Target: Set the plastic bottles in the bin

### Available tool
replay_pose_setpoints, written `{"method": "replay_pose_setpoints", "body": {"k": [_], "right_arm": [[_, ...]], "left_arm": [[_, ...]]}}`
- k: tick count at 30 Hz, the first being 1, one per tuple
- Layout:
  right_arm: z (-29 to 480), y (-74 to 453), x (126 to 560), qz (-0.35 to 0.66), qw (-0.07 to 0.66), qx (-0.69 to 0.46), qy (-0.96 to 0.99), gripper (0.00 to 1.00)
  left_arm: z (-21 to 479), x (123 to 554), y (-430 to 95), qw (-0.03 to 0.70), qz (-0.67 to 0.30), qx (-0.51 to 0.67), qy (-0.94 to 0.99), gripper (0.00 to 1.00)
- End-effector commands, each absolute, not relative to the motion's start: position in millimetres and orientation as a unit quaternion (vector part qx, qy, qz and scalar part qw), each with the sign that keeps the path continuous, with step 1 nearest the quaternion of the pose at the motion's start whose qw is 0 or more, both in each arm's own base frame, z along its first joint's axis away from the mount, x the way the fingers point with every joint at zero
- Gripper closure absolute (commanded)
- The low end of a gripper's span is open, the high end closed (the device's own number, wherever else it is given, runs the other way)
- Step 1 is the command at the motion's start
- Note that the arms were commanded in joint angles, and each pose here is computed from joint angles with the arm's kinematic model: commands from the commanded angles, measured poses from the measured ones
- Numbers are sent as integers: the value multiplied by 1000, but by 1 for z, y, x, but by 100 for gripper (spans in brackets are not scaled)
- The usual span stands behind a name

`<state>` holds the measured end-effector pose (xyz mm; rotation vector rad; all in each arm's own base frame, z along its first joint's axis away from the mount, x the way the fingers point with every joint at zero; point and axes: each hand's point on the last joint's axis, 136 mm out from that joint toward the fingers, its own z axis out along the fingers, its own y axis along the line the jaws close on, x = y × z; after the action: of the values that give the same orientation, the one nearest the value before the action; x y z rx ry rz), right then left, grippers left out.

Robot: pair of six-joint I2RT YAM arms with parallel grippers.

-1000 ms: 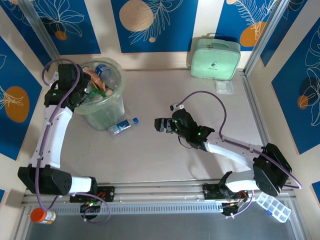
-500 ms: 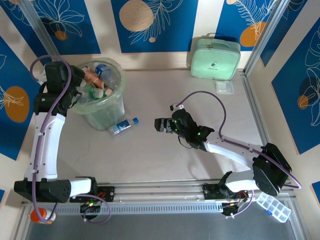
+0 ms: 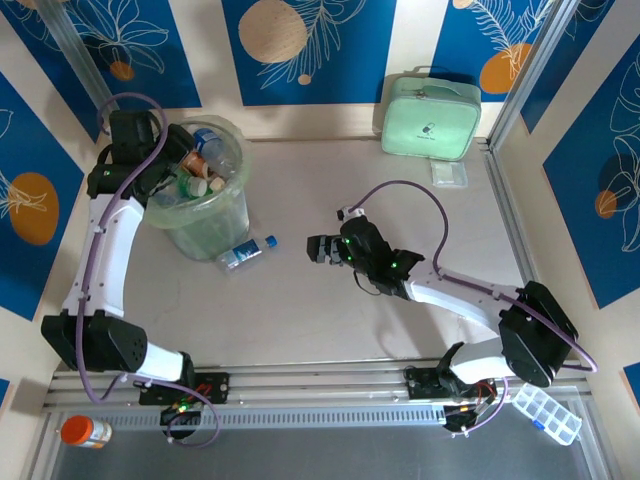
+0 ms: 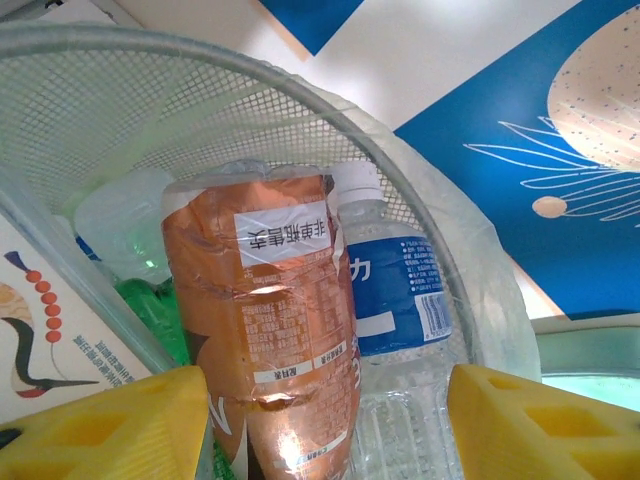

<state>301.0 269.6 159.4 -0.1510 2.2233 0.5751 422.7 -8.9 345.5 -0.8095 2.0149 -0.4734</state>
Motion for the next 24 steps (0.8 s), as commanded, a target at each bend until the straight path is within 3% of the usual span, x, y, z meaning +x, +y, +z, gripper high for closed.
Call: {"method": "replay_pose_setpoints", "body": {"k": [1, 8, 15, 24], "right_arm": [[170, 277, 304, 230, 416, -69, 877, 4], [171, 277, 303, 230, 417, -72, 876, 4], [172, 282, 302, 228, 420, -82, 875, 5], [178, 277, 301, 210, 441, -76, 869, 5]], "left_arm": [[325, 427, -14, 417, -207, -320, 825, 36], [351, 419, -16, 447, -219, -302, 813, 36], [404, 362, -29, 515, -193, -246, 798, 35], [333, 286, -111, 464, -148, -64, 871, 36]]}}
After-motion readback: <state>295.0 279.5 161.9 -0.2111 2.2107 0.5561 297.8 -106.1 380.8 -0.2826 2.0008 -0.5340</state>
